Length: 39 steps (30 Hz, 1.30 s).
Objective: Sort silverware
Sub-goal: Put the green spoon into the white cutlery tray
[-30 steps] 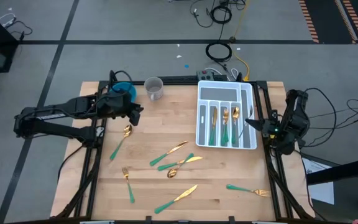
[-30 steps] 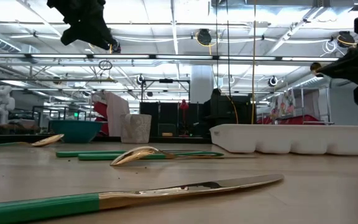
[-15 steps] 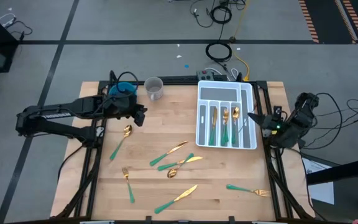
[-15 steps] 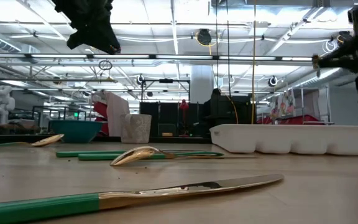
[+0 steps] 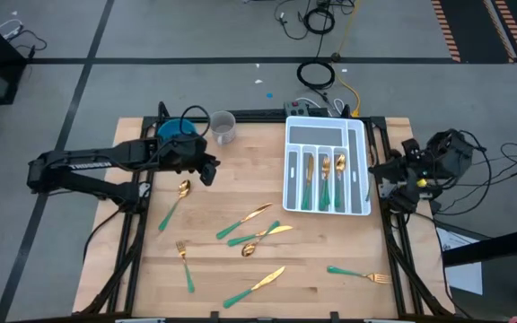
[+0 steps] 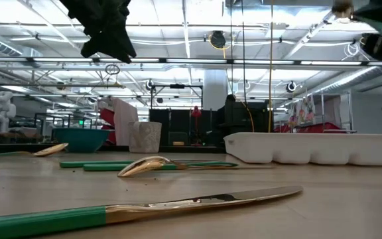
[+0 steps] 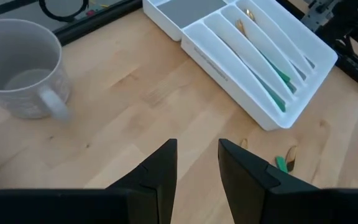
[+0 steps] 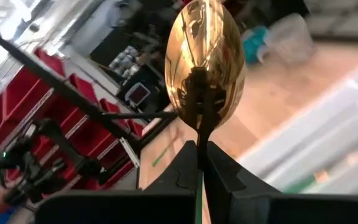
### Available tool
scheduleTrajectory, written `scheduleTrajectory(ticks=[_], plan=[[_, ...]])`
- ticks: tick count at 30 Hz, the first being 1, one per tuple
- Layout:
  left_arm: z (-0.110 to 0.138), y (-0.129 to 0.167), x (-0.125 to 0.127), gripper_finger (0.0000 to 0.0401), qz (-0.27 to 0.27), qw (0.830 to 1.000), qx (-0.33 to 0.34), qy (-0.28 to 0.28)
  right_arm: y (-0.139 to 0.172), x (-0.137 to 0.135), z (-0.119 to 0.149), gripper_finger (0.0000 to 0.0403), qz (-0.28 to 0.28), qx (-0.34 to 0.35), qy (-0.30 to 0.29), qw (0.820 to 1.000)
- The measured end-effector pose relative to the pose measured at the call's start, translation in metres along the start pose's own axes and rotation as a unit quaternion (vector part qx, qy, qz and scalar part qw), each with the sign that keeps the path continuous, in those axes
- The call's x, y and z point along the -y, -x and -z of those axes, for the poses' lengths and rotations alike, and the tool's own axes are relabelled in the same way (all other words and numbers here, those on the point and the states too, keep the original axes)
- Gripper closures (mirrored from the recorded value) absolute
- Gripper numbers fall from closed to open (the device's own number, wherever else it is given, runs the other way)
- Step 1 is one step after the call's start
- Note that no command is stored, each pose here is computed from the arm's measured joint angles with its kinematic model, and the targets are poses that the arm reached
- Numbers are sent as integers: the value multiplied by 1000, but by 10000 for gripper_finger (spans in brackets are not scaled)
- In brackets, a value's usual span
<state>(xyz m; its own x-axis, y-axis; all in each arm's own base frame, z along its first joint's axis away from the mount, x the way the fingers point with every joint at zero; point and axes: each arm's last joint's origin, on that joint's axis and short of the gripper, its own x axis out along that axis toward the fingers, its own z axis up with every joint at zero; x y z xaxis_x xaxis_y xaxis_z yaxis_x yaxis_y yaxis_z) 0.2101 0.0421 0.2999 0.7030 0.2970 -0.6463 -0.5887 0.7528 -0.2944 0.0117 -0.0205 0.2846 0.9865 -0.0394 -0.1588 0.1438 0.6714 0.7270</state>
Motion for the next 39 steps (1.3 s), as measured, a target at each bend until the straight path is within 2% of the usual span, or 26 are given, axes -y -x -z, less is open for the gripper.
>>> scheduleTrajectory(ticks=[3,6,10,13,17,20,23,28,31,33,34,36,39], plan=[[-1,-3,1,278,7,1000,1,1,2,14,7,403,45,-42,-44,997],[-2,-5,2,278,8,1000,1,1,2,19,9,403,65,-45,-70,994],[-3,-9,4,278,12,1000,6,3,1,18,7,403,64,-9,-77,995],[-4,-10,5,278,20,1000,8,4,-2,8,2,403,36,17,-68,997],[-4,-10,5,278,23,1000,4,14,0,-22,-17,403,-38,53,11,998],[-4,-10,5,278,25,1000,6,16,6,-53,-44,403,-94,114,100,984],[-5,-10,6,278,27,999,11,17,13,-86,-71,403,-160,166,201,952],[-5,-10,6,278,28,999,11,18,14,-143,-98,403,-209,188,353,892],[-5,-10,6,278,28,999,12,18,6,-181,-105,403,-203,196,423,861],[-5,-10,6,278,28,999,12,18,-5,-203,-101,403,-178,183,474,843],[-6,-10,6,278,28,999,13,18,-10,-211,-98,403,-158,170,492,839],[-6,-10,6,278,28,999,13,18,-19,-223,-94,403,-125,153,495,846],[-5,-10,6,278,27,999,11,13,-29,-242,-89,403,-116,146,500,846]])
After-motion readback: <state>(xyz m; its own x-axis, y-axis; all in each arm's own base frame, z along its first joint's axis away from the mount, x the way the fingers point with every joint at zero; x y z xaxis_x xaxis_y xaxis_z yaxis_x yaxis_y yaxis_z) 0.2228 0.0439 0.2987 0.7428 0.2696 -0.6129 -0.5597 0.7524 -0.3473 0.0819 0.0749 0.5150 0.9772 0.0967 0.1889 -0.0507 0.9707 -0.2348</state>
